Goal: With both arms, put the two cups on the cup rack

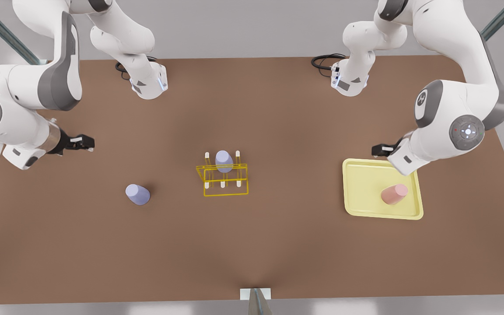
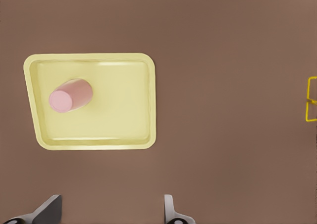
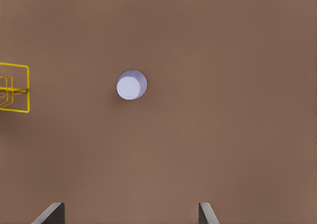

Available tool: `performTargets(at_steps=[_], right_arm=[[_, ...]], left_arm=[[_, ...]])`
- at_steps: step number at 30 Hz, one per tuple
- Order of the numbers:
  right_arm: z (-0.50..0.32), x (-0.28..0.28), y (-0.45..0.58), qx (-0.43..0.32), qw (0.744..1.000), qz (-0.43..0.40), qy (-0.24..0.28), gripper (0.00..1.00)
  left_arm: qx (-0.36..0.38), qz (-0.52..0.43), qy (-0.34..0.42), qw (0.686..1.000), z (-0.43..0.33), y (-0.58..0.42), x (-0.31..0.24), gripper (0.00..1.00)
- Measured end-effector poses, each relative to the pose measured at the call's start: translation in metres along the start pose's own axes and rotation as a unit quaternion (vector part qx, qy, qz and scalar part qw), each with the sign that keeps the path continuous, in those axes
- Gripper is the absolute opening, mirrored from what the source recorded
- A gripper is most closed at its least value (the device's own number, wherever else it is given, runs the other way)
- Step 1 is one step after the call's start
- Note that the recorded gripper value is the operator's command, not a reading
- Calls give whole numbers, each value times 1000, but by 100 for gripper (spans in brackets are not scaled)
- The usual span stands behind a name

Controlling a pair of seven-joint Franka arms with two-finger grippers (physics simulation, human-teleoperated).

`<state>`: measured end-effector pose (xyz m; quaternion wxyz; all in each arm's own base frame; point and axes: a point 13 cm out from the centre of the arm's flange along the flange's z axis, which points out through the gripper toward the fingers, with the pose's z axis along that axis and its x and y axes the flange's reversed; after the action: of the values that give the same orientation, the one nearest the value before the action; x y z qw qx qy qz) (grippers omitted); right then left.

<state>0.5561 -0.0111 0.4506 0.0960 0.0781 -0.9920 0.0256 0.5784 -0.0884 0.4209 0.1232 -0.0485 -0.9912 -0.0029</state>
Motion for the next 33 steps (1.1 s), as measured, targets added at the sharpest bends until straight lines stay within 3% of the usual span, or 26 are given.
performTargets(at_steps=[4,7,12,19,30,33], right_arm=[[22,-29,7,2,1000,-18,-3,100],[99,-84,66,9,997,-75,29,100],[196,-133,82,2,996,-75,37,100],[252,-159,39,-6,1000,-29,3,100],[273,-150,45,-17,998,-12,-68,100],[286,-136,51,-21,998,-10,-64,100]], left_arm=[[2,-24,-7,1000,19,22,-24,100],[6,-75,11,997,96,95,-80,100],[7,-89,1,996,182,155,-136,100],[2,-76,-18,997,222,172,-116,100],[-1,-64,5,998,296,183,-79,100],[-1,-58,5,998,309,180,-77,100]])
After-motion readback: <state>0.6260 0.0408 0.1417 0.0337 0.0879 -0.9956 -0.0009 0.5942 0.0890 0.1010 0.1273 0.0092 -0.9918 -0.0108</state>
